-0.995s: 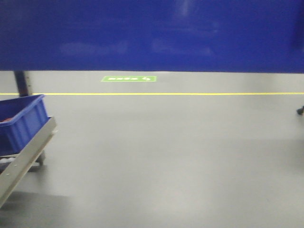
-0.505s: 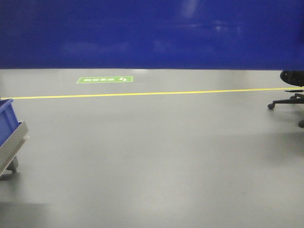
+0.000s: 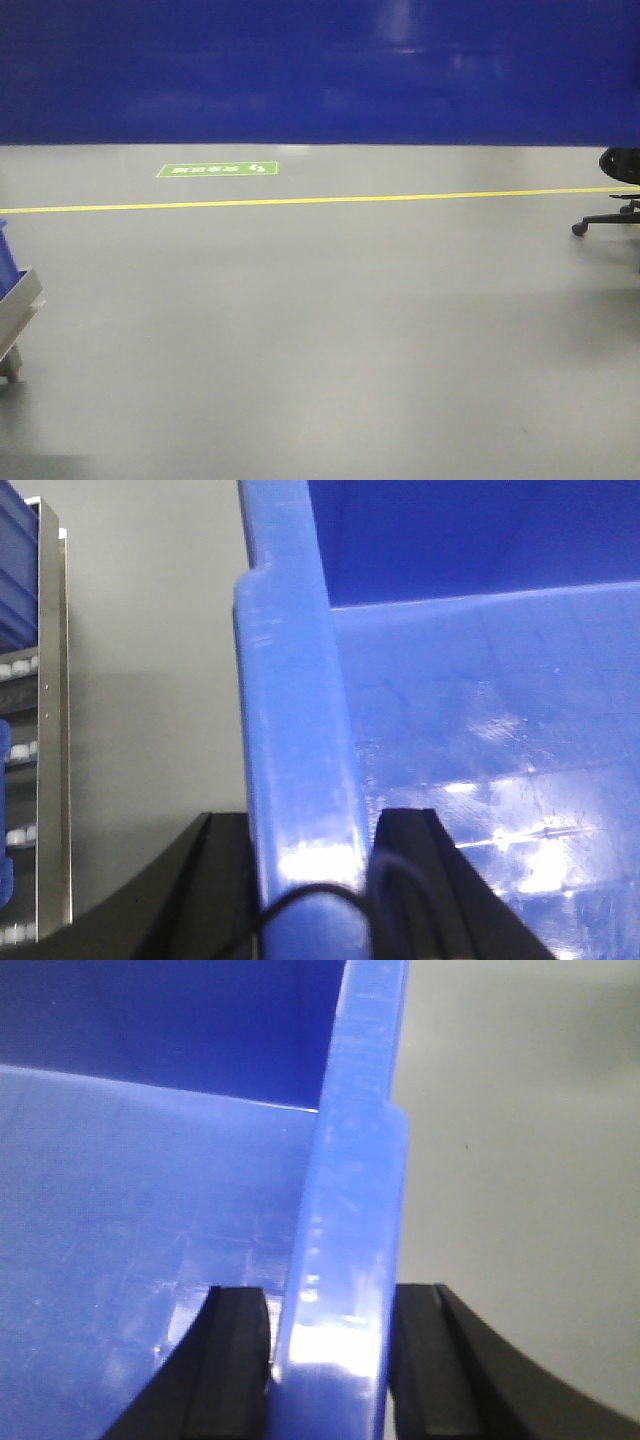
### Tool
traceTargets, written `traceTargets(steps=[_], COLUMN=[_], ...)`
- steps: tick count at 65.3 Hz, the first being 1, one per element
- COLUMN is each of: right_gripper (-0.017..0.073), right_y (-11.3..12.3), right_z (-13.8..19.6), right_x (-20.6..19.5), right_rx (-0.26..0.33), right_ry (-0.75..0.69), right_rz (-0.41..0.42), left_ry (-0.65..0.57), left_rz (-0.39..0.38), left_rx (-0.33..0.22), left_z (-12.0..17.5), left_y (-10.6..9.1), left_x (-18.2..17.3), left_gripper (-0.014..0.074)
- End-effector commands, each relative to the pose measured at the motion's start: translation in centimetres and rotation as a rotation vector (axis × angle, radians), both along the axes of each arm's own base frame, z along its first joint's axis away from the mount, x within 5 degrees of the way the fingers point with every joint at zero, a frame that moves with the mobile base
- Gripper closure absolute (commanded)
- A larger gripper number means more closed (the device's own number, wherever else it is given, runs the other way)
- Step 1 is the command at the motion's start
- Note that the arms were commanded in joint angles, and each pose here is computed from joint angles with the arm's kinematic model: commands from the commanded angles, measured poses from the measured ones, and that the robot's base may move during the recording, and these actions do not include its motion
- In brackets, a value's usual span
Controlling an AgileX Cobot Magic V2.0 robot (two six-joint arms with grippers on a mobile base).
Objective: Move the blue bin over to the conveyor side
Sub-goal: 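Drive away from the shelf carrying the blue bin in both grippers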
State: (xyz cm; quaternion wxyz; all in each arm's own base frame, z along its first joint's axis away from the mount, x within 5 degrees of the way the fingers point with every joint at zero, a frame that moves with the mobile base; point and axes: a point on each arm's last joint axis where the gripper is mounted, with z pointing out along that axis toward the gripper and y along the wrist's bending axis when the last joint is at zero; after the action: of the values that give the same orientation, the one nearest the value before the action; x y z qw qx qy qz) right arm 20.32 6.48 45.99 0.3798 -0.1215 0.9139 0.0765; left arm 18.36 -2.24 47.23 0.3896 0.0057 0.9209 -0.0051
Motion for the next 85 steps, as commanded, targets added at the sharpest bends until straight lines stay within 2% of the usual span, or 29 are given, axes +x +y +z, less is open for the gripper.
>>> traceTargets(steps=[1, 85], right_gripper=[0.0638, 0.0638], right_y=[-0.02, -0.01], right_z=[1.54, 1.56], right_x=[-0.17, -0.15], right_rx=[0.029, 0.029], right_ry=[-0.132, -0.134], right_rz=[0.012, 0.012], left_ry=[-0.116, -0.116], left_rz=[-0.036, -0.036], left_rx=[-0.019, -0.019], left_z=[1.32, 1.32], left_y=[-0.28, -0.28], left_x=[-0.27, -0.27], left_gripper=[0.061, 0.061])
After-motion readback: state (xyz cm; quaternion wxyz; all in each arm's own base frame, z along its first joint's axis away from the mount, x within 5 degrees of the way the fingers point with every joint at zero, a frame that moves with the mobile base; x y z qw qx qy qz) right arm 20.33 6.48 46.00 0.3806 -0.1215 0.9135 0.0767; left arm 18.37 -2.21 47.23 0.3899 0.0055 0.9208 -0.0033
